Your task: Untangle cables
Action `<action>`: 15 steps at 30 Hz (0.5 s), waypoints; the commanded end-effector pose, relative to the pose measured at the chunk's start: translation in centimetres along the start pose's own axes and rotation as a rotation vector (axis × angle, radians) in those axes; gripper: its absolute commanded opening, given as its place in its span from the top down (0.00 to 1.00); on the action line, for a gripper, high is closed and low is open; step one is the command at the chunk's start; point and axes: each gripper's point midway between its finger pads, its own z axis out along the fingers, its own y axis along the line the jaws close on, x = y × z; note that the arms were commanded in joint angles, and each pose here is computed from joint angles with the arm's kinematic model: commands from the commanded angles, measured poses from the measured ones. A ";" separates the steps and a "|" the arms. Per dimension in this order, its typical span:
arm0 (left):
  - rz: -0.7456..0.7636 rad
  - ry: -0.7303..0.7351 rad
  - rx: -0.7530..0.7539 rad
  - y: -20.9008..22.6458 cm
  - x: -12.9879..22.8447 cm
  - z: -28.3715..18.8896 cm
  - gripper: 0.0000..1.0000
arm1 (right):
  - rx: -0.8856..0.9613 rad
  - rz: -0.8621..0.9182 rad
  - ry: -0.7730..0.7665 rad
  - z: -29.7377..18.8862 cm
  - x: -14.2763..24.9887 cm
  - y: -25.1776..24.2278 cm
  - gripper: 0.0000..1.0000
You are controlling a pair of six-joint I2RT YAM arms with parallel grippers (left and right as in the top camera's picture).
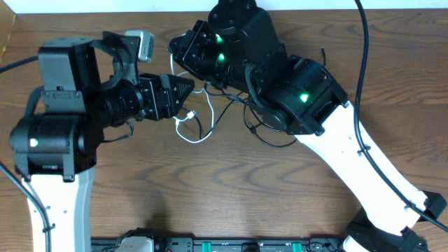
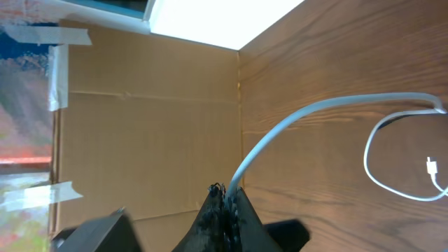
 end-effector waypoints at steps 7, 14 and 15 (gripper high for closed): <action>0.016 -0.012 0.022 0.0 -0.7 0.6 0.46 | -0.026 0.041 0.037 -0.1 0.5 0.6 0.98; 0.015 -0.014 -0.005 0.5 -0.8 0.6 0.67 | -0.033 0.044 0.022 -0.1 -0.3 0.6 0.98; 0.015 -0.015 -0.015 0.6 -0.8 0.6 0.69 | -0.032 0.044 0.021 -0.1 -0.3 0.6 0.98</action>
